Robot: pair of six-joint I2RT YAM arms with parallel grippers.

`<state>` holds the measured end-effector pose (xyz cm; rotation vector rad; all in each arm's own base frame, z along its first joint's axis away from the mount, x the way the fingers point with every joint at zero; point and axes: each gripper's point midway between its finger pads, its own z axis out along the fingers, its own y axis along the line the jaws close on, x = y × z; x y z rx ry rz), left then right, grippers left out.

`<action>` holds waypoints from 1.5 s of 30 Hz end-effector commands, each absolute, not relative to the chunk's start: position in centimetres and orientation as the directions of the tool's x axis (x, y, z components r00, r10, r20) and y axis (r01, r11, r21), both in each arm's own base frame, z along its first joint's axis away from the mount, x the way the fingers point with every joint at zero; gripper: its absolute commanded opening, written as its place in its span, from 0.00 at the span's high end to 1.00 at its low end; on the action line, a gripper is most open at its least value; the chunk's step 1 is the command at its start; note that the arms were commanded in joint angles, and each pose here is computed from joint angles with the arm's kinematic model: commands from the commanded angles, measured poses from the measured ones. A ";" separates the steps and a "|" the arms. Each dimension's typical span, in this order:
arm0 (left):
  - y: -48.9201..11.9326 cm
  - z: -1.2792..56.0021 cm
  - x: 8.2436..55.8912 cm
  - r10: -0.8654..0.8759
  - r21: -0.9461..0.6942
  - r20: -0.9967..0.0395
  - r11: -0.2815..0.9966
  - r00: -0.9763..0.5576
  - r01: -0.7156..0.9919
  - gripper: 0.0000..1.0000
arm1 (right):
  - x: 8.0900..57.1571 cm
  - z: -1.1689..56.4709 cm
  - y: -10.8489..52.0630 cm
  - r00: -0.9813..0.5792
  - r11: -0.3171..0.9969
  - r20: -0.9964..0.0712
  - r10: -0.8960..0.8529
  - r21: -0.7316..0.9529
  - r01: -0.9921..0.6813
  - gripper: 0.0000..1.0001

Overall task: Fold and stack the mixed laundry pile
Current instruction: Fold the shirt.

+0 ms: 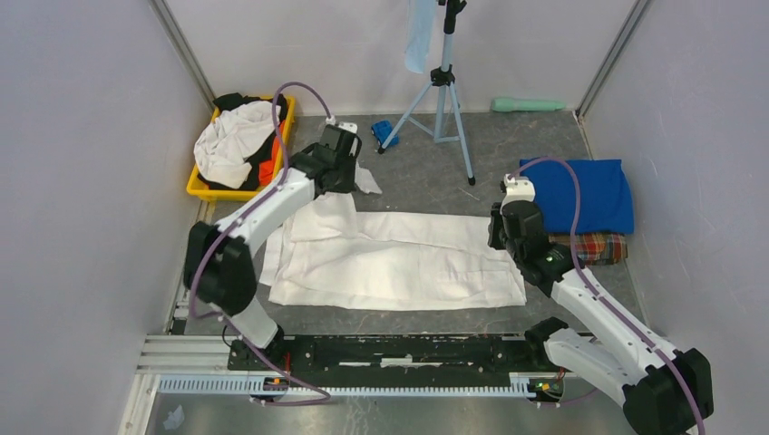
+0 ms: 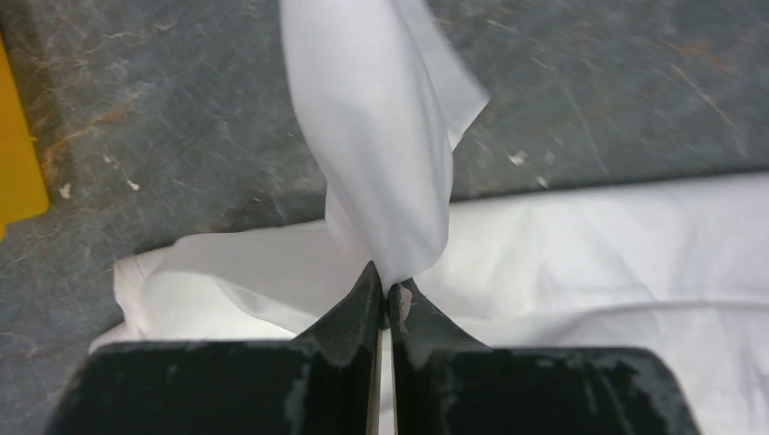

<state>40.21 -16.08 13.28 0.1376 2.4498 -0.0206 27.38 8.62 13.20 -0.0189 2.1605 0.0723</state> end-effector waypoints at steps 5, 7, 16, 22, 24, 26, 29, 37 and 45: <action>-18.4 11.2 28.5 0.131 -0.203 -0.509 0.942 -0.851 0.267 0.85 | 27.9 15.6 12.2 -0.500 0.965 -0.862 0.085 0.196 -0.173 0.61; -17.8 9.6 25.8 0.130 -0.214 -0.462 0.944 -0.877 0.252 0.81 | 27.9 15.0 13.8 -0.503 0.941 -0.860 0.083 0.235 -0.245 0.53; -15.2 11.7 21.3 0.059 -0.239 -0.505 0.949 -0.861 0.205 0.17 | 28.7 14.6 22.5 -0.529 0.769 -0.848 0.028 0.357 -0.531 0.38; -13.7 17.4 21.2 0.051 -0.221 -0.692 0.935 -0.720 0.279 0.00 | 32.8 14.1 27.4 -0.574 0.743 -0.819 -0.025 0.369 -0.559 0.38; -13.2 18.1 21.0 0.039 -0.216 -0.737 0.932 -0.674 0.290 0.00 | 34.3 12.8 29.2 -0.609 0.730 -0.792 -0.042 0.392 -0.560 0.38; -12.2 18.7 21.0 0.003 -0.208 -0.771 0.944 -0.637 0.257 0.00 | 36.1 12.3 31.2 -0.634 0.721 -0.772 -0.050 0.411 -0.558 0.37; -11.1 19.6 21.1 -0.028 -0.192 -0.803 0.958 -0.596 0.214 0.00 | 38.7 10.9 33.5 -0.666 0.715 -0.743 -0.072 0.427 -0.554 0.36; -11.1 19.7 21.1 -0.020 -0.188 -0.805 0.956 -0.593 0.223 0.00 | 43.8 6.0 36.8 -0.748 0.767 -0.657 -0.097 0.429 -0.477 0.33; -11.1 19.8 21.0 -0.018 -0.188 -0.807 0.955 -0.591 0.228 0.00 | 41.9 1.1 35.6 -0.855 0.852 -0.508 -0.109 0.395 -0.343 0.35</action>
